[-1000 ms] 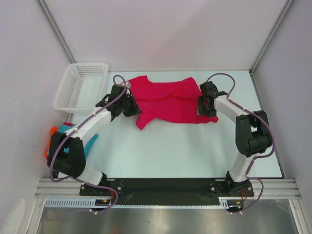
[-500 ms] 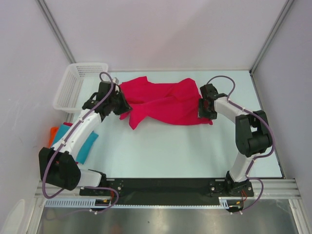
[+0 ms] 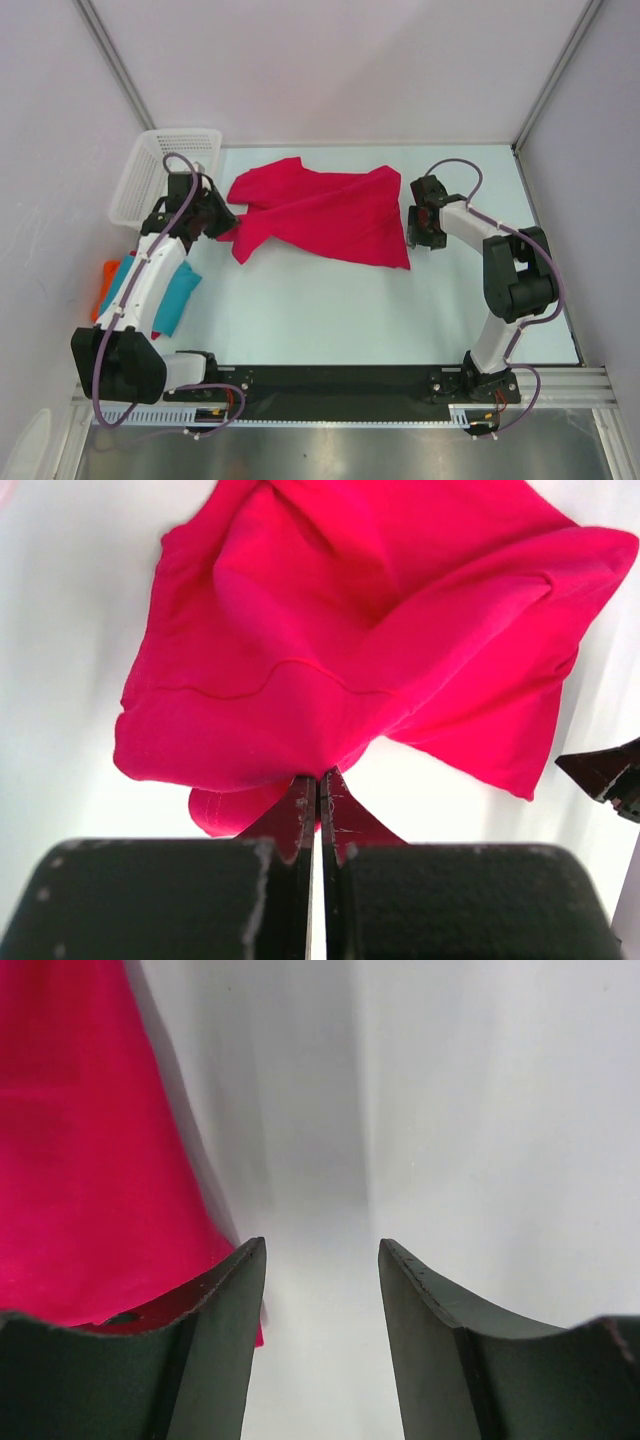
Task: Fold and stack the t-shirts
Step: Flatten out the tshirt
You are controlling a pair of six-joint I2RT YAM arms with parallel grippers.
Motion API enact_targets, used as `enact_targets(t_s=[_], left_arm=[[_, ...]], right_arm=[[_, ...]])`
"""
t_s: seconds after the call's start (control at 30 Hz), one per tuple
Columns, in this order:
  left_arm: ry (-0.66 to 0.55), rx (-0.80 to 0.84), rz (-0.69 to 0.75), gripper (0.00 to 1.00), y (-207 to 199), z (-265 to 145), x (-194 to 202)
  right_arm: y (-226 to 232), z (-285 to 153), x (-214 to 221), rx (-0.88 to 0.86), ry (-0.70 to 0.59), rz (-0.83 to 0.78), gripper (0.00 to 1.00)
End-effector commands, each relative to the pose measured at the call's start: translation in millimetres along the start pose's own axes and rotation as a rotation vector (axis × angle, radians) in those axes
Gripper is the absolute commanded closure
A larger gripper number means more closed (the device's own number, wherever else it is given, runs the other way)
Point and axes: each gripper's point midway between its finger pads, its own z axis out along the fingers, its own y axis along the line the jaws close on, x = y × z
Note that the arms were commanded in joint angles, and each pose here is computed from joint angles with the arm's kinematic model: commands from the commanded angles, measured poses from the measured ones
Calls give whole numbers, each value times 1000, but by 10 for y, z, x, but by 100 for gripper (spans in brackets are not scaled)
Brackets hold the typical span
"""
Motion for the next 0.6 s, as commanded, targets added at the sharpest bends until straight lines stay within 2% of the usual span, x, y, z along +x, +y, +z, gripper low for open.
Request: enact_targets(t_s=[0.0,0.57], left_arm=[[9,34,13,100,-30,-16,39],[35,23,19,100,47,97,136]], right_arm=[[-1,-70,-38,-5,-28,14,46],[568,-243,68,-83,-32,-64,46]])
